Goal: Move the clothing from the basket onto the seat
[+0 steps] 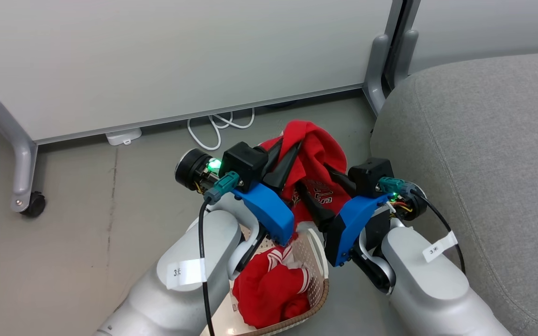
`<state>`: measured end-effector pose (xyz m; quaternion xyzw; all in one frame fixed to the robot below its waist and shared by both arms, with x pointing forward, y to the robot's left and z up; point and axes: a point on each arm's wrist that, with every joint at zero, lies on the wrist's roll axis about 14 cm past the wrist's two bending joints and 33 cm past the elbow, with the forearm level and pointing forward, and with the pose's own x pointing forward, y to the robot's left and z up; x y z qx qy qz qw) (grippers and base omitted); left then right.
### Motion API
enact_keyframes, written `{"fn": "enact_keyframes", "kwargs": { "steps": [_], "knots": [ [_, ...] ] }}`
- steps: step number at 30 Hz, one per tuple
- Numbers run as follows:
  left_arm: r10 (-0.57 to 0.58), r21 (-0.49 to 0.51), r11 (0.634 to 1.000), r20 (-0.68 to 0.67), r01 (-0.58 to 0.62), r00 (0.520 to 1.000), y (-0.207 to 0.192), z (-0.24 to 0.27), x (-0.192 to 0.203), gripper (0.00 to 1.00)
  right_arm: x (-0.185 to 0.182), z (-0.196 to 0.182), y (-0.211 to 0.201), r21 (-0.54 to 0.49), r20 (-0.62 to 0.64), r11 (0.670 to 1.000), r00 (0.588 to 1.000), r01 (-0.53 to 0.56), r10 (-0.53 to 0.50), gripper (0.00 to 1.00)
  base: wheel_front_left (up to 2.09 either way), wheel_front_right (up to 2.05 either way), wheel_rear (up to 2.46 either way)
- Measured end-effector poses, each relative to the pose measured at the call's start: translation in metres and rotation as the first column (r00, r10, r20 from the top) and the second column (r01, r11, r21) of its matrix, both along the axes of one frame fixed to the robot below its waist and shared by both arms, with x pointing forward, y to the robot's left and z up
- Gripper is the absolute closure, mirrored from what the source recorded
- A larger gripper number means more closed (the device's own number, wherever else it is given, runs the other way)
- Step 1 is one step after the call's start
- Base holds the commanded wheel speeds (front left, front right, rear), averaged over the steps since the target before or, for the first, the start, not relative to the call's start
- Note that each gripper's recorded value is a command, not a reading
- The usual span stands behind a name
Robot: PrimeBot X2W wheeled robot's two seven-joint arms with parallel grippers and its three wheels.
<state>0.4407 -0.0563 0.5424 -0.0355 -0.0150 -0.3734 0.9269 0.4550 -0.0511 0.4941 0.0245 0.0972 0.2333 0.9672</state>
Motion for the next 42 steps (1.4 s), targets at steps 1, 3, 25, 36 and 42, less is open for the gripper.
{"fn": "enact_keyframes", "kwargs": {
  "steps": [1, 3, 25, 36, 42],
  "knots": [
    [-0.001, 0.001, 1.000, 0.001, 0.001, 1.000, 0.000, 0.000, 0.000, 1.00, 0.001, -0.002, 0.002, 0.002, -0.008, 1.000, 1.000, -0.007, 0.007, 0.00, 0.00, 0.00, 0.00],
    [-0.003, 0.002, 1.000, 0.003, 0.003, 1.000, 0.000, 0.001, 0.000, 1.00, 0.000, -0.005, 0.007, 0.007, -0.020, 1.000, 1.000, -0.020, 0.020, 0.00, 0.00, 0.00, 0.00],
    [-0.001, 0.009, 1.000, 0.017, 0.001, 1.000, 0.000, 0.007, -0.004, 0.86, -0.002, 0.000, 0.005, 0.091, -0.006, 0.996, 1.000, 0.006, -0.005, 1.00, 0.00, 0.00, 0.00],
    [0.079, -0.085, 0.993, -0.059, -0.084, 0.995, 0.023, -0.006, -0.005, 0.00, 0.001, 0.003, 0.004, 0.113, 0.005, 0.993, 1.000, 0.011, -0.012, 1.00, 0.00, 0.00, 0.00],
    [0.192, -0.104, 0.973, -0.112, -0.204, 0.975, 0.069, -0.031, -0.013, 0.00, 0.006, 0.005, 0.003, 0.124, 0.014, 0.992, 1.000, 0.019, -0.021, 1.00, 0.00, 0.00, 0.00]
  ]
}}
